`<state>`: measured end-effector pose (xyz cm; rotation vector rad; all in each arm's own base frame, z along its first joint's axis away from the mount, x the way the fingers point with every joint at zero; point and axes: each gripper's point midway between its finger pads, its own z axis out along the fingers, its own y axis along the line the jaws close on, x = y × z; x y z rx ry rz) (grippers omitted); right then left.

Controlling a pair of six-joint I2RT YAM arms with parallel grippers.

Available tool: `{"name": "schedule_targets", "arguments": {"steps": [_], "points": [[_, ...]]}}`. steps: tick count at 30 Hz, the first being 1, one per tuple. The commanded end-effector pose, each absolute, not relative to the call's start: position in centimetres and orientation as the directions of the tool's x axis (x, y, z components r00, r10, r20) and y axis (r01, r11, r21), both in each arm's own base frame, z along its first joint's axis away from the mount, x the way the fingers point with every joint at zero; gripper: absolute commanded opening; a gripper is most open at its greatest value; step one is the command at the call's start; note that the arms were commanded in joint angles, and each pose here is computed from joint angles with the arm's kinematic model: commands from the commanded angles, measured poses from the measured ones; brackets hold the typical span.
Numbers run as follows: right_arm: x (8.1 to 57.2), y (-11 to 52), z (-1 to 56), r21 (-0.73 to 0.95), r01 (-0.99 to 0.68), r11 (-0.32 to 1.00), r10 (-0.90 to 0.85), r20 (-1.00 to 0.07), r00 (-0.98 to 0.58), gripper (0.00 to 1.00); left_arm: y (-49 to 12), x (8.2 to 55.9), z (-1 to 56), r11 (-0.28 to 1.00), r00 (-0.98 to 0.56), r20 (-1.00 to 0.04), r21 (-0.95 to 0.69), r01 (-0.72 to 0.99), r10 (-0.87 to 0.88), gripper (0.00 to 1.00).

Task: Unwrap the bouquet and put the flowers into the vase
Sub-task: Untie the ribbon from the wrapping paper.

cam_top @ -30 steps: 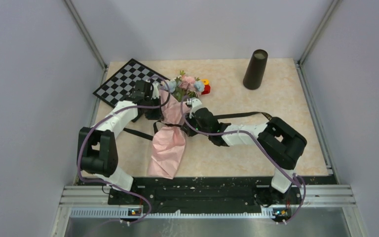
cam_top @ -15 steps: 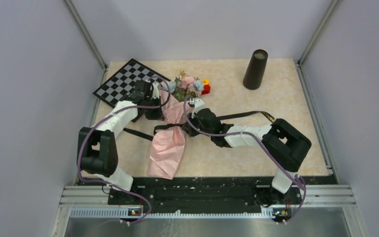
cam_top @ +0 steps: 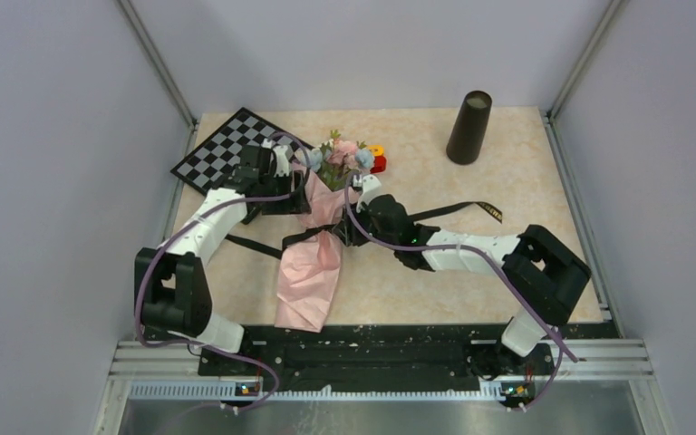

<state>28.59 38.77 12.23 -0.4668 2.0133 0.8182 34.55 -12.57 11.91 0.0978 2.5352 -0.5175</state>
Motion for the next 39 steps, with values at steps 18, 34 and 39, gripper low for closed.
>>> {"name": "schedule_targets", "arguments": {"steps": [18,34,39], "points": [[29.3,38.6,15.7,0.309,-0.72,0.622,-0.106,-0.877,-0.469,0.47,-12.3,33.8,19.9,0.901,-0.639,-0.769,-0.278,0.333,-0.001,0.96],[30.7,42.0,13.7,0.326,-0.747,0.58,-0.15,-0.858,-0.491,0.32,-13.2,33.6,19.2,0.892,-0.663,-0.749,-0.293,0.345,0.01,0.84],[31.1,42.2,13.4,0.321,-0.744,0.586,-0.156,-0.856,-0.492,0.31,-13.3,33.7,19.0,0.891,-0.668,-0.744,-0.295,0.344,0.012,0.82]]}}
